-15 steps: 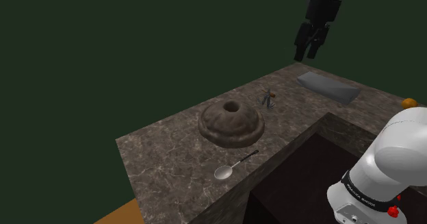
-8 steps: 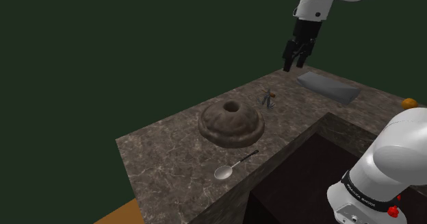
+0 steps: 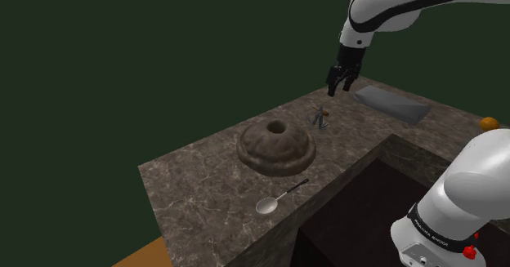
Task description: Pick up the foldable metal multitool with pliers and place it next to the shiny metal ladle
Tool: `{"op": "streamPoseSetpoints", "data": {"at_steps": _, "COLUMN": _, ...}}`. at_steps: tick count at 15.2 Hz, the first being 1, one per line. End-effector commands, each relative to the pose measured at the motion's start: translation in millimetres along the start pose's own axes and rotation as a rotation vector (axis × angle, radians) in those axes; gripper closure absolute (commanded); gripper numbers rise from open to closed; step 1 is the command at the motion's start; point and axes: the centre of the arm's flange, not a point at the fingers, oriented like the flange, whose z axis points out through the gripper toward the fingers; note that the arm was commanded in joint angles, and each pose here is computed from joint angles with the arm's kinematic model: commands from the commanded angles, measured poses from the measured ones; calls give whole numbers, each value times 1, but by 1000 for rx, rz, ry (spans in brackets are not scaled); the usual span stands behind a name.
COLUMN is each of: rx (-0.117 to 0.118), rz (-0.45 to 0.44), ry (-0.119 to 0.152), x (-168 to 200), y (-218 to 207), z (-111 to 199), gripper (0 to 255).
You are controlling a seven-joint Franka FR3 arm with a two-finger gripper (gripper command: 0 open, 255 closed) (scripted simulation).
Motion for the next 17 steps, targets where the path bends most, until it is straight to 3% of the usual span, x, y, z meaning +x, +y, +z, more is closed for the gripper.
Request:
{"op": "streamPoseSetpoints", "data": {"at_steps": 1, "rx": -10, "rz": 9, "ry": 5, "x": 12, "y": 18, "z": 19, "gripper": 0}}
{"op": "streamPoseSetpoints", "data": {"at_steps": 17, "rx": -79, "rz": 81, "ry": 37, "x": 113, "y": 138, "z": 147, "gripper": 0}}
